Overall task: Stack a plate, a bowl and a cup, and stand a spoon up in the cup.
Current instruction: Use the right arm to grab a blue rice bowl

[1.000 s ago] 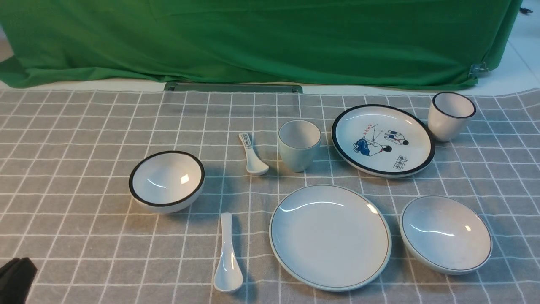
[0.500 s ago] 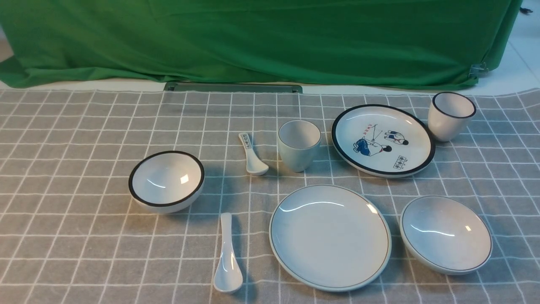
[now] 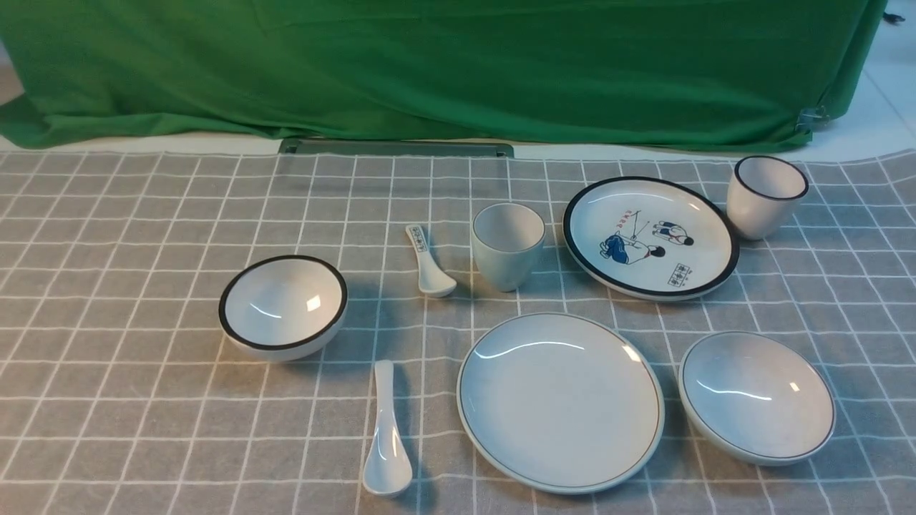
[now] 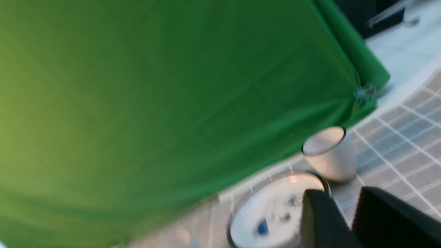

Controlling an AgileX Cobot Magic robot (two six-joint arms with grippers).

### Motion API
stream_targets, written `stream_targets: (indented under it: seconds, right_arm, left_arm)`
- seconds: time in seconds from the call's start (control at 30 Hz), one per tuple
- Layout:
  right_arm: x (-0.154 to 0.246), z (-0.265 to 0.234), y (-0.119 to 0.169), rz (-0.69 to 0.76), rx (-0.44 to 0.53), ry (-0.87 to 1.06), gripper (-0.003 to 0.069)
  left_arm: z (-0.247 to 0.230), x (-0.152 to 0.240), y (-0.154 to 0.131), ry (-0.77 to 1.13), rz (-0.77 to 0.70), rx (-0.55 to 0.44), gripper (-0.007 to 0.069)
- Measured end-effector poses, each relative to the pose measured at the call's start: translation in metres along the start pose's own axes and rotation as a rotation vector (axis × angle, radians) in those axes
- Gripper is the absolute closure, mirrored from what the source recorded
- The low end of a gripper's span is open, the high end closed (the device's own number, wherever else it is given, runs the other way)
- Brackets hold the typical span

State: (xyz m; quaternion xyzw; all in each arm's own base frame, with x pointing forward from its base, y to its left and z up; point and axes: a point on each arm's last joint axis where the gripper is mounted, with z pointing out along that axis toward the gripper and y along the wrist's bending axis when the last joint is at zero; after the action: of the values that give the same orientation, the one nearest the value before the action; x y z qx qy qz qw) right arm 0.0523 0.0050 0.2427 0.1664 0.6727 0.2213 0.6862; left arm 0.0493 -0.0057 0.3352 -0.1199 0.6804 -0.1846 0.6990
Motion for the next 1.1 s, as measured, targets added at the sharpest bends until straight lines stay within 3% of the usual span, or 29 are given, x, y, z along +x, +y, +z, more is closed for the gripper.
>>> stream_targets:
  seconds: [0.1, 0.17, 0.27, 0.4, 0.6, 0.7, 0.77, 0.83, 0.9, 1.0, 1.1]
  right_arm:
    - [-0.025, 0.006, 0.022, -0.128, 0.063, 0.256, 0.0601]
    - [-0.040, 0.024, 0.035, -0.244, 0.120, 0.547, 0.0629]
    - [-0.045, 0.059, 0.040, -0.341, 0.169, 0.904, 0.0634]
    - [-0.040, 0.104, 0.034, -0.388, 0.193, 1.101, 0.0640]
    - [-0.024, 0.172, 0.019, -0.399, 0.234, 1.214, 0.0627]
    - [-0.012, 0.201, 0.008, -0.408, 0.258, 1.268, 0.0545]
    - [-0.004, 0.215, 0.000, -0.419, 0.288, 1.306, 0.0451]
    - [0.007, 0.230, -0.011, -0.429, 0.329, 1.347, 0.0295]
    - [0.016, 0.238, -0.018, -0.438, 0.342, 1.363, 0.0221]
    - [0.030, 0.247, -0.028, -0.440, 0.355, 1.391, 0.0167]
    - [0.048, 0.254, -0.040, -0.432, 0.368, 1.434, 0.0166]
  left_arm:
    - [0.025, 0.009, 0.002, 0.384, 0.119, -0.115, 0.0608]
    - [0.052, 0.026, 0.008, 0.702, 0.134, -0.186, 0.0608]
    - [0.075, 0.052, 0.014, 1.018, 0.171, -0.162, 0.0608]
    - [0.087, 0.071, 0.016, 1.213, 0.166, -0.113, 0.0608]
    - [0.091, 0.073, 0.016, 1.232, 0.168, -0.091, 0.0608]
    - [0.090, 0.072, 0.014, 1.220, 0.159, -0.081, 0.0608]
    - [0.089, 0.071, 0.013, 1.215, 0.157, -0.075, 0.0608]
    - [0.089, 0.071, 0.013, 1.215, 0.161, -0.072, 0.0608]
    - [0.089, 0.071, 0.013, 1.215, 0.161, -0.072, 0.0608]
    - [0.089, 0.071, 0.013, 1.213, 0.163, -0.070, 0.0608]
    - [0.090, 0.071, 0.013, 1.209, 0.164, -0.070, 0.0608]
